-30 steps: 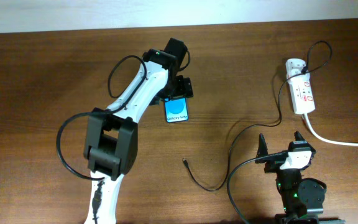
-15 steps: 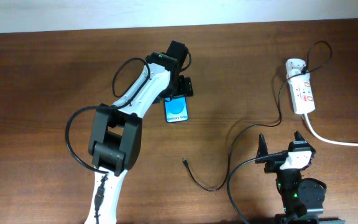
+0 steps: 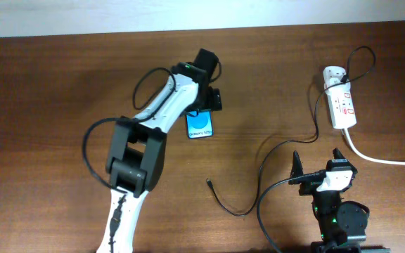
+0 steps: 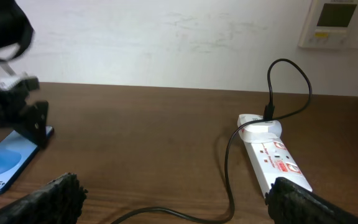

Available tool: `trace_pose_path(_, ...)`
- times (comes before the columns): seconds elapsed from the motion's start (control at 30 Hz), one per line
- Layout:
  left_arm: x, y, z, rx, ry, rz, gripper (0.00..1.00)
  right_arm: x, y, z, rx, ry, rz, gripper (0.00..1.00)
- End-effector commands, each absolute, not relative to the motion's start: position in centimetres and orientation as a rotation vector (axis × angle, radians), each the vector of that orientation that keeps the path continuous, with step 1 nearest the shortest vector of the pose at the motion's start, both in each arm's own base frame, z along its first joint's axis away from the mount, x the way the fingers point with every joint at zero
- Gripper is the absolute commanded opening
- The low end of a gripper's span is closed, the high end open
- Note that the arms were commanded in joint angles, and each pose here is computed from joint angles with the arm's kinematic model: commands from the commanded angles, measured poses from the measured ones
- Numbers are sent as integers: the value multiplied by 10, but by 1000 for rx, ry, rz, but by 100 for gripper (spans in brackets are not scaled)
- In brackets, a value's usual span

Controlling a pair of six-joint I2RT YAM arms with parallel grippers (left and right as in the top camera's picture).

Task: Plug charger to phone and switch on socket
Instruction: 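Lower the left gripper and grasp the blue phone's edge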

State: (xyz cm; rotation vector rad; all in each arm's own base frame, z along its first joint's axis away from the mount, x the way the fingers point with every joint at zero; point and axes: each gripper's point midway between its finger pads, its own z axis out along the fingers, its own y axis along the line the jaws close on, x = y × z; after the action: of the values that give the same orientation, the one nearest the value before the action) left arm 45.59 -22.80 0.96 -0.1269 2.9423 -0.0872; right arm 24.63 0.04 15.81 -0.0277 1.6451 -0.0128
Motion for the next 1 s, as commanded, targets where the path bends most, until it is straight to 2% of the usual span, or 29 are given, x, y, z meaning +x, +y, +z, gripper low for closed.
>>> trace_pose_path(0.0, 454, -231, -5, -80, 2950, -29, 99, 246, -3, 156, -8, 1650, -24, 98)
trace_pose_path(0.27, 456, -201, -5, -124, 2946, 121, 99, 246, -3, 156, -8, 1650, -24, 99)
trace_pose_path(0.43, 447, -216, -8, -128, 3014, -42, 99, 246, -3, 156, -8, 1650, -24, 98)
trace_pose_path(0.77, 435, -218, -9, -123, 3067, -58, 100, 246, -3, 156, -8, 1650, -24, 98)
trace_pose_path(0.87, 432, -221, -9, -122, 3082, -89, 91, 246, -3, 156, -8, 1650, -24, 98)
trace_pose_path(0.97, 433, -221, -9, -123, 3078, -85, 89, 246, -3, 156, -8, 1650, -24, 98)
